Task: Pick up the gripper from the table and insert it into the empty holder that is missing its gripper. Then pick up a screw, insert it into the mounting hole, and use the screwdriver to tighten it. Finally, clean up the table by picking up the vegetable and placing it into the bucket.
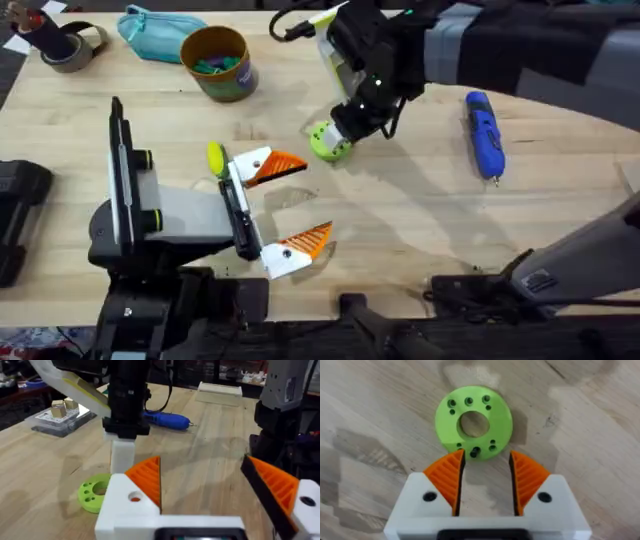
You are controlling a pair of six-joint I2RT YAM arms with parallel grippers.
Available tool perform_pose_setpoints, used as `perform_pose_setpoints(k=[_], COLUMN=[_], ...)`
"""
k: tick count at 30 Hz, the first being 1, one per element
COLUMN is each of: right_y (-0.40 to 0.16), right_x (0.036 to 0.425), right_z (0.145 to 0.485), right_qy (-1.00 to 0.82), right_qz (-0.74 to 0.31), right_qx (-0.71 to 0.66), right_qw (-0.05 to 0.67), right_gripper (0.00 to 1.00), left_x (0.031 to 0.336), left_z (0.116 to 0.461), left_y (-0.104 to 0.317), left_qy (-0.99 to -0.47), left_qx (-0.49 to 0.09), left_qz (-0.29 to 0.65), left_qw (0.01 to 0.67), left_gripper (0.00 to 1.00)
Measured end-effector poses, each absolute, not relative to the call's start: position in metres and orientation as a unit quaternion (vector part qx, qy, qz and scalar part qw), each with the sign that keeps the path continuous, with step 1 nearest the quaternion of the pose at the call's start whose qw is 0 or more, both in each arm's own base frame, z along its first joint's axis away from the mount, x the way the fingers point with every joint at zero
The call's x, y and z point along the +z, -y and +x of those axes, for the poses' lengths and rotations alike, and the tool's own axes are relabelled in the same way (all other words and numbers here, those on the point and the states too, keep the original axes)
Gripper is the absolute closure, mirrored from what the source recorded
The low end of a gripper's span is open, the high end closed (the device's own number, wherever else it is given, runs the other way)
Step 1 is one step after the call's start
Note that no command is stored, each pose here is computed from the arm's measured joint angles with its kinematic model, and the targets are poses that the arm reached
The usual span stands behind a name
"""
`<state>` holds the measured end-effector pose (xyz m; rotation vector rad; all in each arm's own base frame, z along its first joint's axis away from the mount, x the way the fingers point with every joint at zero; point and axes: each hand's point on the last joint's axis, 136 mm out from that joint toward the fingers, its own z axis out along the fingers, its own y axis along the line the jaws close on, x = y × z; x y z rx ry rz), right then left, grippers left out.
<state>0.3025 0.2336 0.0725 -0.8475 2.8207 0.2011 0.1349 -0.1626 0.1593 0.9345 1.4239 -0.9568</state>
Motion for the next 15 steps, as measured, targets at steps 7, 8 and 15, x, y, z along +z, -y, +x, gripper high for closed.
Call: perform_pose_setpoints(k=[7,8,15], right_y=[-0.242,-0.243,-0.242], right_x=[0.067,0.068,0.055], right_z=[0.298,0.3,0.3], right_qy=[-0.942,-0.941,-0.942], right_qz=[-0.315,-0.316,-0.319], right_qx=[0.067,0.068,0.062], right_qw=[0.093,0.097,0.084], right_gripper=[0.481,0.481,0.481], left_x=[0.159,0.159,0.159], left_z=[0.135,0.135,0.135], left_y=[0.163,0.163,0.163], left_qy=[-0.604,-0.604,-0.604], left_qx=[-0.406,-0.406,-0.406], left_qz=[0.397,0.396,0.396], left_qw=[0.56,0.56,0.56], left_gripper=[0.011,0.011,0.011])
